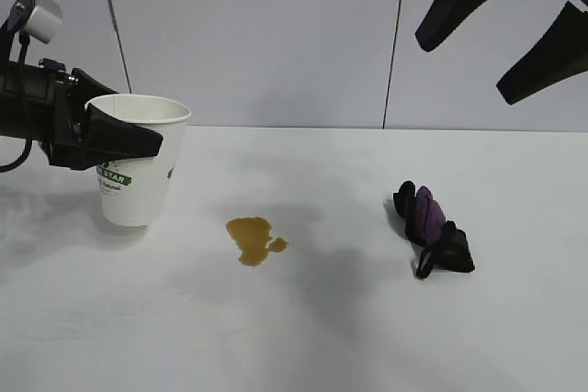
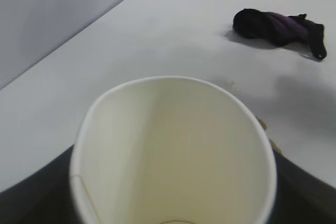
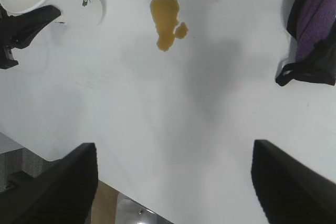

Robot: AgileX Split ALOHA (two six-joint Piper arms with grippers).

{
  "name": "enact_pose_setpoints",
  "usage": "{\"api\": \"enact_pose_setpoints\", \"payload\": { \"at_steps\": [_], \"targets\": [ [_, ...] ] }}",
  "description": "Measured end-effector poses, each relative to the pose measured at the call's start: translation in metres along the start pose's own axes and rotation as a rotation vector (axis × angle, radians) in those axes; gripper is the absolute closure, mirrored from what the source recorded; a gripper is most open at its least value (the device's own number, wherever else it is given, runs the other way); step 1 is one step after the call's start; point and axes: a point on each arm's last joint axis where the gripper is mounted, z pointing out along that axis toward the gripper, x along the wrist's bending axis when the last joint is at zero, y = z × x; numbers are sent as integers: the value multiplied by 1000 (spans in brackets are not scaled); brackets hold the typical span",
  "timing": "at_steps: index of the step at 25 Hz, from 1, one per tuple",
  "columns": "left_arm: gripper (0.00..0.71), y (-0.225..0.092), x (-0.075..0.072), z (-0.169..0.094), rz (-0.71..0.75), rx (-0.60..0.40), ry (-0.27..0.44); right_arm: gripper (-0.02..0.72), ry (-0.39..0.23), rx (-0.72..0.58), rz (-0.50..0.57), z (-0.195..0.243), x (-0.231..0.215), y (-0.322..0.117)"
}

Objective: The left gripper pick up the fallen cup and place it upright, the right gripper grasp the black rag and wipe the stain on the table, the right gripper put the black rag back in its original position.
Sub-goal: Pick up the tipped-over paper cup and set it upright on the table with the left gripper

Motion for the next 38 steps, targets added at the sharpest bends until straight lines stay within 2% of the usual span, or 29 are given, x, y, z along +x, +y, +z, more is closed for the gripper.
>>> {"api": "enact_pose_setpoints", "payload": {
  "at_steps": [7, 18, 32, 38],
  "targets": [
    [180, -30, -6, 14, -78, -5, -67, 146, 0, 0, 0, 0, 0, 0],
    [179, -28, -8, 15, -84, -50, -97, 146, 1, -2, 1, 0, 0, 0],
    [38, -29, -8, 15, -92, -37, -90, 146, 1, -7, 1, 0, 0, 1],
    [24, -30, -7, 15, -93, -25, -83, 146, -2, -24, 2, 0, 0, 2]
  ]
}}
